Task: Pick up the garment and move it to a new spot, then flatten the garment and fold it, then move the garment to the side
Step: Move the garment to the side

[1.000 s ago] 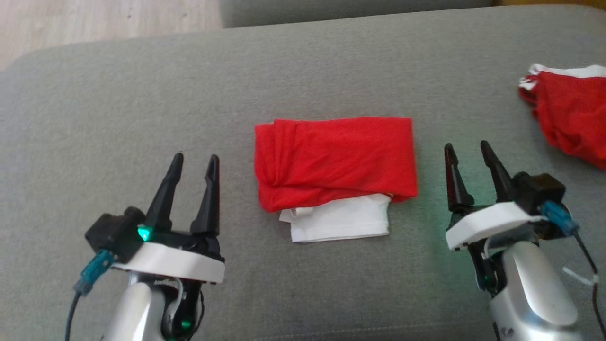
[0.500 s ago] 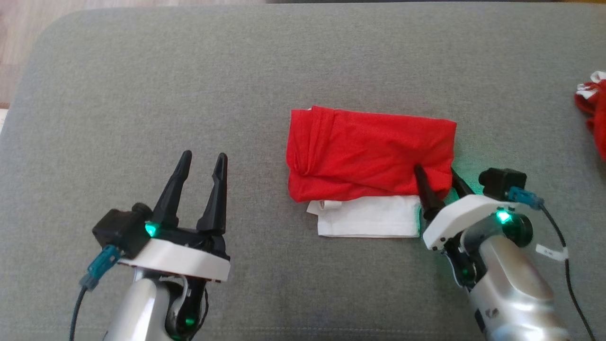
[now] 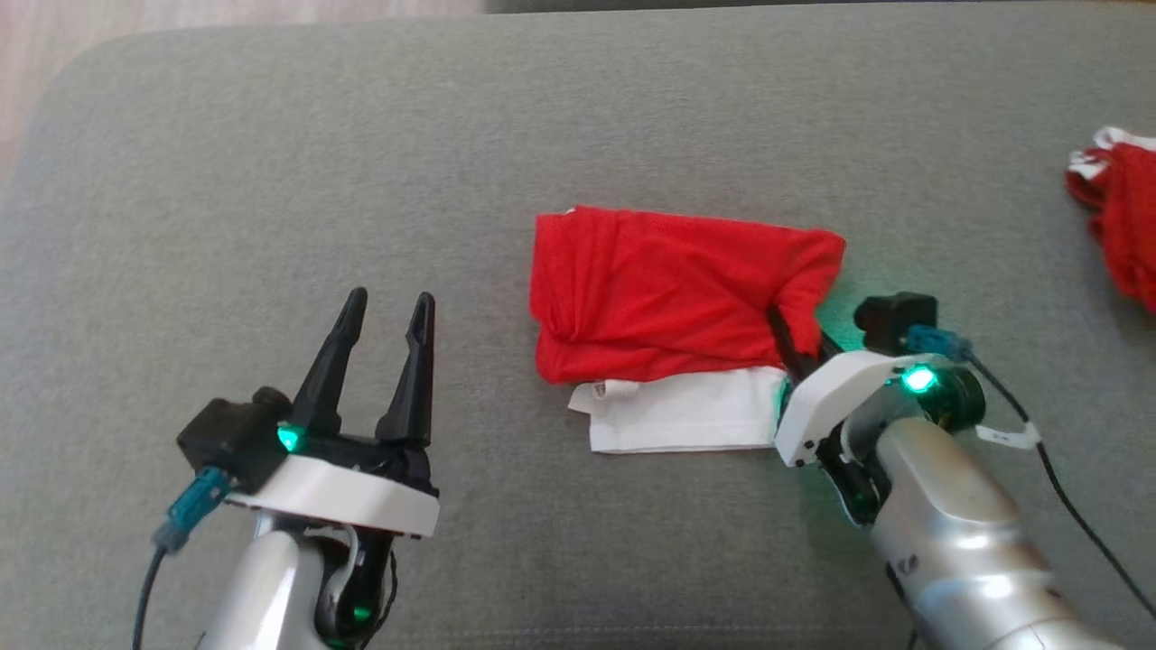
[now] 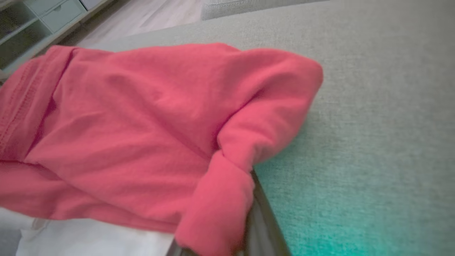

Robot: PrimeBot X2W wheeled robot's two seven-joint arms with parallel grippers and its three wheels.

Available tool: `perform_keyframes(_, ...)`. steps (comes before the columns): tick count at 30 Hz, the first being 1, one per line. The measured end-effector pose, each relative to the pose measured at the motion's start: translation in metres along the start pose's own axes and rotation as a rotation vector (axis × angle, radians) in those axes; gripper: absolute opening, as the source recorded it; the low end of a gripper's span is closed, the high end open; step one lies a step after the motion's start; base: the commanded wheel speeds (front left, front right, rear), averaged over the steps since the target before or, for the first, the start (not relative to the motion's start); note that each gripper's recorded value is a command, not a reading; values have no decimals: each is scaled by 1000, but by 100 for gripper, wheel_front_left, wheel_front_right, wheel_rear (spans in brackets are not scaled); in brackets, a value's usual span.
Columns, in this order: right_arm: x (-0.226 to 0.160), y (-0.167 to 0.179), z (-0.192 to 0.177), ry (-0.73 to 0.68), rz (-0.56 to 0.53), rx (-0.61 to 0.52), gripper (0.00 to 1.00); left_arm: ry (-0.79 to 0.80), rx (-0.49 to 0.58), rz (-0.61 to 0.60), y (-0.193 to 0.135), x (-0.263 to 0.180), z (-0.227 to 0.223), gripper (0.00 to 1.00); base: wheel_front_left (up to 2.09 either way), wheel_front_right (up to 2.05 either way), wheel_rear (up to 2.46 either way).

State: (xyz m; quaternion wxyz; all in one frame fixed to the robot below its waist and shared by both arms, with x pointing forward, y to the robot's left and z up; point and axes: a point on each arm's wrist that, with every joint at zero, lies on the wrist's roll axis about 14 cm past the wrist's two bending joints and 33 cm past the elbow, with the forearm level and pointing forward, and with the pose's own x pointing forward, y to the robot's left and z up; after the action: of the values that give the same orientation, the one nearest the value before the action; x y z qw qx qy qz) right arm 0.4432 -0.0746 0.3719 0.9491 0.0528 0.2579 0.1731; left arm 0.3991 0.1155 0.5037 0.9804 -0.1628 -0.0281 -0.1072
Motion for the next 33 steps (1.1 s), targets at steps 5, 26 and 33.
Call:
perform_keyframes(5, -11, -32, 19, -56, -59, -158, 0, 1, -9, -37, -11, 8, -2, 100, 0, 0, 0)
perform_keyframes(26, -116, -269, 110, 5, -584, -455, 0, 44, -50, -138, -38, 40, -27, 100, 0, 0, 0)
perform_keyframes(33, -121, -298, 106, 70, -661, -450, 0, 59, -49, -115, -27, 43, -33, 100, 0, 0, 0)
